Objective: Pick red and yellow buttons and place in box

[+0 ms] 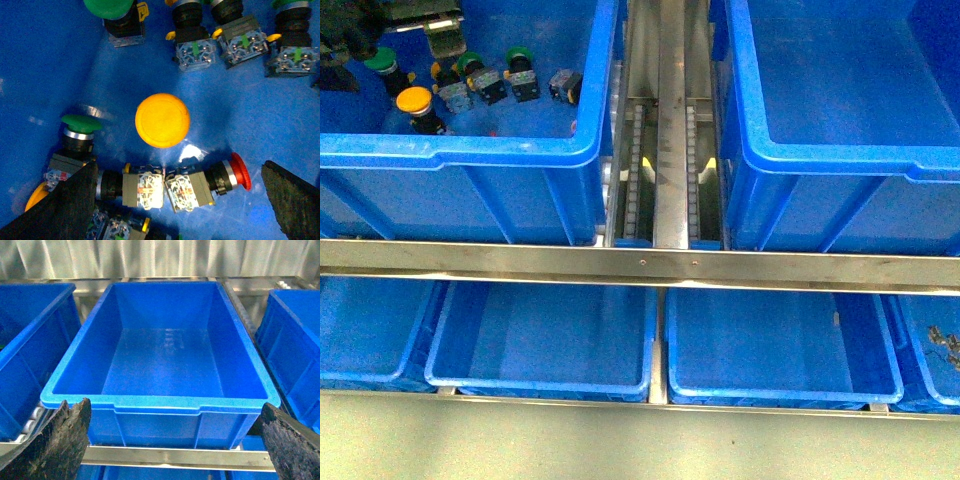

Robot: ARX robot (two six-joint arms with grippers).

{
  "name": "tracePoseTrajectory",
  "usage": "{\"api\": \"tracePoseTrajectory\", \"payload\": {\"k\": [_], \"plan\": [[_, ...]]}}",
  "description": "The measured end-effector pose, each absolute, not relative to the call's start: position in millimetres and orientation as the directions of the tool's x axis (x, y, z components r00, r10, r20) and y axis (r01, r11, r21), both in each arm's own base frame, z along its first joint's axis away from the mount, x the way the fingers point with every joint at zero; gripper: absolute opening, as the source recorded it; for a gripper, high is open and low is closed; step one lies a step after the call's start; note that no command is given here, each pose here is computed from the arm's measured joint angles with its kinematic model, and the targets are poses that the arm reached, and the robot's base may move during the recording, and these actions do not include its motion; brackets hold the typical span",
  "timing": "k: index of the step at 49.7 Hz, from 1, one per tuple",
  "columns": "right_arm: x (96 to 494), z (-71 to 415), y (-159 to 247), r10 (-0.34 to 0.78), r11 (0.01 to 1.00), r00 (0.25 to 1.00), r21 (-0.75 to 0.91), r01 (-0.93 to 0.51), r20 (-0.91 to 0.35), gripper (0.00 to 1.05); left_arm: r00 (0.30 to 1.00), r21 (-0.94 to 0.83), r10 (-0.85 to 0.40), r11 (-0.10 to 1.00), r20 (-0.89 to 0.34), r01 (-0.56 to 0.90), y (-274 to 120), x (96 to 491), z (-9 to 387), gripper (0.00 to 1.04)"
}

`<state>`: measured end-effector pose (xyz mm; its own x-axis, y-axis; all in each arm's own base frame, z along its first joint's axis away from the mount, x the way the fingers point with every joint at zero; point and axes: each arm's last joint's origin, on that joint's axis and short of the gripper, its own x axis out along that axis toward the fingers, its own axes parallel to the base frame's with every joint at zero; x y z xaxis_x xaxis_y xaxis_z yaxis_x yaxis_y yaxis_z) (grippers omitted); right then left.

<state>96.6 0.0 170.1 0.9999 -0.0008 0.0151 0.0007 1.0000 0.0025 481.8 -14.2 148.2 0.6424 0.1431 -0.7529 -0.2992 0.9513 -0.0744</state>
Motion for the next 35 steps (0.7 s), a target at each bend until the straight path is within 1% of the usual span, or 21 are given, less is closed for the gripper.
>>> {"api": "tracePoseTrajectory", "payload": {"k": [22,35], "plan": [[96.6,170.1,0.0,-0.001,1.000,1.000,0.003,0.001,0.015,0.98,0.606,-0.035,0.167,0.951,-0.778,-0.307,1.5,512.8,116.7,0.97],[96.6,170.1,0.0,-0.001,1.000,1.000,0.003,0.001,0.015,0.98,0.592,-0.030,0.161,0.954,-0.790,-0.300,3.4,529.5,103.0,0.97]]}}
